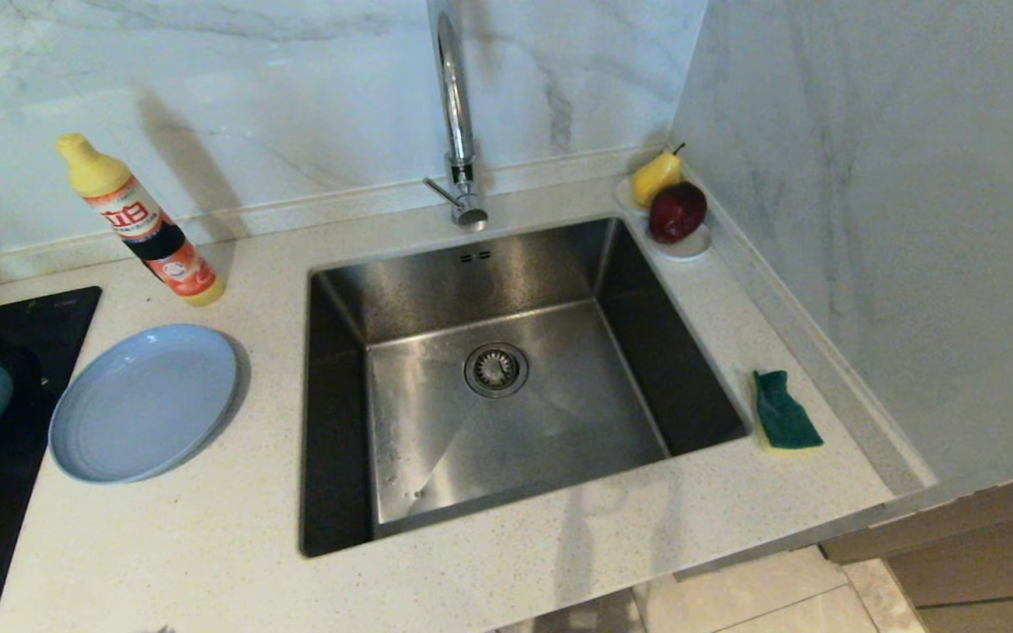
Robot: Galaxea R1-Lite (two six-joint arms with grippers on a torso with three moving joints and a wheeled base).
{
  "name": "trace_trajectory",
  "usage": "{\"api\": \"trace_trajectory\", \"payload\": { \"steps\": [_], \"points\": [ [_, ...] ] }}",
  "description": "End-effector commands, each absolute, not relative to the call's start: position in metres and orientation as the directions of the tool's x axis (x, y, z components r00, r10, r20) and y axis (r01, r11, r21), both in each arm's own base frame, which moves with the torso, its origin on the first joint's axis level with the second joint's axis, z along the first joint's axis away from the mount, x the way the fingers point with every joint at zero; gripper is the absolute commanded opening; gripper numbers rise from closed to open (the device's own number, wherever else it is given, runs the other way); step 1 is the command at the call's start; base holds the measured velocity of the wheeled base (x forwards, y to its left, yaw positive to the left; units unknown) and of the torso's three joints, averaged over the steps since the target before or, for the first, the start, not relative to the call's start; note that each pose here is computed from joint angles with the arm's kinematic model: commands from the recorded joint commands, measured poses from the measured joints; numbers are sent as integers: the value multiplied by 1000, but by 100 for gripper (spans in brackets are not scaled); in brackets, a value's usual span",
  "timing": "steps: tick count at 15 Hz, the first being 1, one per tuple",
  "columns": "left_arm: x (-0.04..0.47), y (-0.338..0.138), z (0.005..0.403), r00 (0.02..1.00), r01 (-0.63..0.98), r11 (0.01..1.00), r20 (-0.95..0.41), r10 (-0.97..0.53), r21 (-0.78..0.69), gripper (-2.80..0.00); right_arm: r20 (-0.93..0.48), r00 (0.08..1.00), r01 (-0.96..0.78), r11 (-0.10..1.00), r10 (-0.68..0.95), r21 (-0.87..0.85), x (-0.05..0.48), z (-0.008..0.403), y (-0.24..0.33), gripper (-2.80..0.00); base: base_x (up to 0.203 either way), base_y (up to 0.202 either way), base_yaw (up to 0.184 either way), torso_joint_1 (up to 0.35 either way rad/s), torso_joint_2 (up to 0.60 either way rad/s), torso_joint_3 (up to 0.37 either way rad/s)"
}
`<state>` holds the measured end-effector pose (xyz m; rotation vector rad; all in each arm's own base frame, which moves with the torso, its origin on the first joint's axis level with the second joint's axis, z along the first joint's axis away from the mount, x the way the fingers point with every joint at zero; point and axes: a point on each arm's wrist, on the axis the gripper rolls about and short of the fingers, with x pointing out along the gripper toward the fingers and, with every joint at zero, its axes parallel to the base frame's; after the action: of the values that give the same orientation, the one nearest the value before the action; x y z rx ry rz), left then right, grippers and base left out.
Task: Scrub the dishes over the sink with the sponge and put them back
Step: Place the bowl on the plate
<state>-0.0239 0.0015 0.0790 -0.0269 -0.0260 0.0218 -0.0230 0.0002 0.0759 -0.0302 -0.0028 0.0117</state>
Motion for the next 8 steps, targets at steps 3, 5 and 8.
{"api": "trace_trajectory", "payload": {
  "steps": [3, 5, 8],
  "points": [
    [-51, 4, 154, 960, -89, 996, 264, 92, -23, -280, 3, 1000, -12, 999, 12, -31, -23, 76, 0, -280, 0, 0, 0, 0, 0, 0],
    [-64, 5, 206, 933, -161, 987, 328, 148, 12, -280, 3, 1000, -12, 999, 12, -31, -23, 76, 0, -280, 0, 0, 0, 0, 0, 0],
    [-21, 7, 262, 944, -275, 960, 205, 259, 54, -280, 3, 1000, -12, 999, 12, -31, -23, 76, 0, -280, 0, 0, 0, 0, 0, 0]
  ]
}}
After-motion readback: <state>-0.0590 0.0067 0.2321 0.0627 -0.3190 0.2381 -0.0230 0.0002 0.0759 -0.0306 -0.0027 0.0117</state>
